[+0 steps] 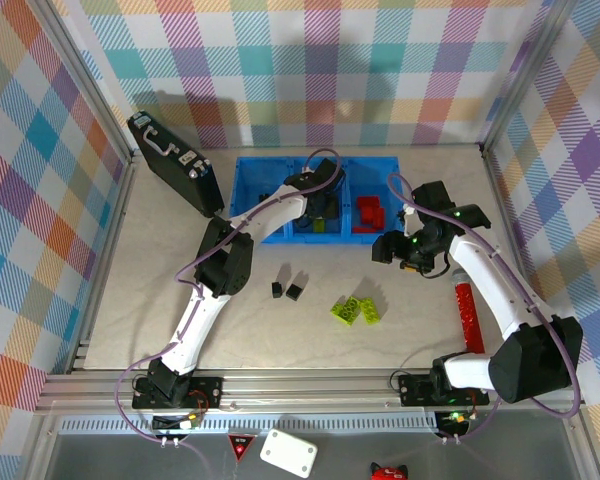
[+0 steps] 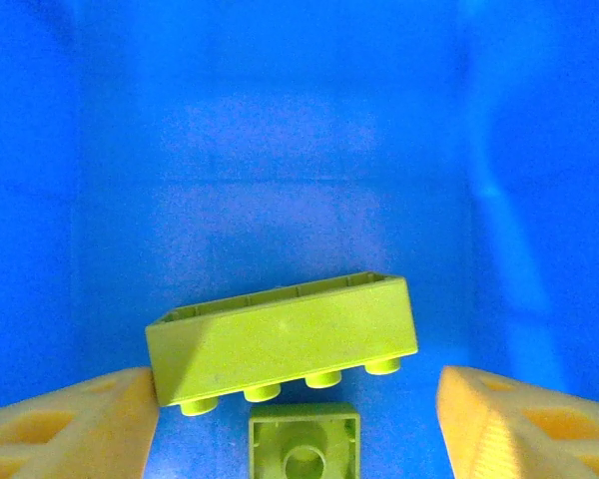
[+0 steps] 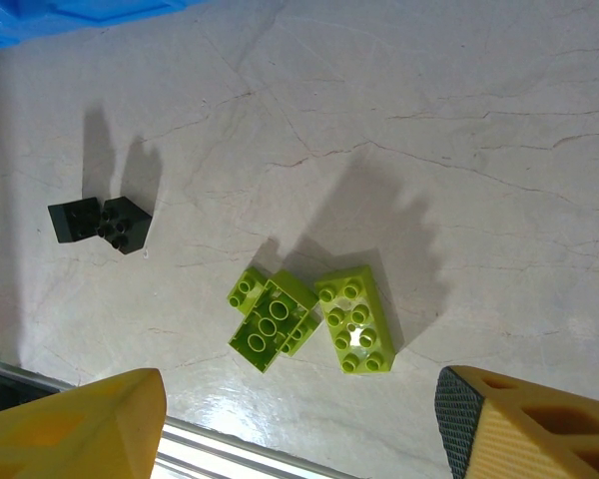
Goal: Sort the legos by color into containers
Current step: Place the lego in the container, then pick up the lego from the lego.
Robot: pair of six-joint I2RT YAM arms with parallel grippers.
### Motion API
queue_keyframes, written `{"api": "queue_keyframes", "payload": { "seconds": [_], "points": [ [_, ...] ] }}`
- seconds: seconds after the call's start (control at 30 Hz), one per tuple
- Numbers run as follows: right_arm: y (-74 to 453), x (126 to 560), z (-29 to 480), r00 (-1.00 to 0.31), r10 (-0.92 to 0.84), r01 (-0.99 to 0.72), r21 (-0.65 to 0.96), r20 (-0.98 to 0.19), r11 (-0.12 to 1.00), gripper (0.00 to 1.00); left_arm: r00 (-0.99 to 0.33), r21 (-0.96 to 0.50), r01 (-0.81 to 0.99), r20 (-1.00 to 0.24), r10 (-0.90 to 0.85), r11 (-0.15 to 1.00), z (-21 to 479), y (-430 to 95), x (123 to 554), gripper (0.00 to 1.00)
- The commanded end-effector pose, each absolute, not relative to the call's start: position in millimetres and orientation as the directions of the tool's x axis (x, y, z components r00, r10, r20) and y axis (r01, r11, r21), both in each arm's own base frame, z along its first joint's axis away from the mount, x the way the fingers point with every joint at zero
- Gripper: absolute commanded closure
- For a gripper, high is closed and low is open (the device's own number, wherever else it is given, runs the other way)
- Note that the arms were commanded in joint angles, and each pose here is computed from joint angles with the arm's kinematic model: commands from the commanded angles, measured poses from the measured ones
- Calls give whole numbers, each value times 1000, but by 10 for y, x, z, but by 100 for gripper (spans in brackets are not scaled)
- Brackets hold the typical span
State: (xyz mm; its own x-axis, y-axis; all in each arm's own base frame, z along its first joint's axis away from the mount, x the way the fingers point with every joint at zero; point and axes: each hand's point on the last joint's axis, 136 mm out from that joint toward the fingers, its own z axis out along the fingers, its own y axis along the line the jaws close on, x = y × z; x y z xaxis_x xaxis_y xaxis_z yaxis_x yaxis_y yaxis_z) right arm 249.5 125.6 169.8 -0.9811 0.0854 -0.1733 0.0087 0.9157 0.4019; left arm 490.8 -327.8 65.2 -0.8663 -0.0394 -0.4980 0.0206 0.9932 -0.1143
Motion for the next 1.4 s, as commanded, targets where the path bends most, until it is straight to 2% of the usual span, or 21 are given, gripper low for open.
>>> {"api": "queue_keyframes", "payload": {
  "seconds": [0.0,0.47,0.73,0.93,1.13,1.37],
  "points": [
    [1256,2408,1696,-983,96,25,404,-155,914,27,-849,-162,18,-523,-70,987,934,-3285,4921,28],
    [1355,2368,1590,-989,84,28,400,-122,916,27,-815,-256,65,-572,-97,965,1587,-3258,4743,30],
    [1500,2298,1444,-994,50,12,354,-97,935,28,-790,-282,92,-605,-102,955,1905,-3036,4433,31],
    [1647,2224,1249,-997,27,5,299,-68,954,29,-791,-289,102,-604,-99,952,1922,-2795,4133,31],
    [1715,2178,1052,-990,129,113,234,-54,966,31,-804,-271,75,-586,-103,960,1807,-2546,3914,31],
    [1811,2022,901,-920,387,373,166,-59,913,29,-817,-259,45,-565,-114,965,1648,-2367,3780,31]
  ]
}}
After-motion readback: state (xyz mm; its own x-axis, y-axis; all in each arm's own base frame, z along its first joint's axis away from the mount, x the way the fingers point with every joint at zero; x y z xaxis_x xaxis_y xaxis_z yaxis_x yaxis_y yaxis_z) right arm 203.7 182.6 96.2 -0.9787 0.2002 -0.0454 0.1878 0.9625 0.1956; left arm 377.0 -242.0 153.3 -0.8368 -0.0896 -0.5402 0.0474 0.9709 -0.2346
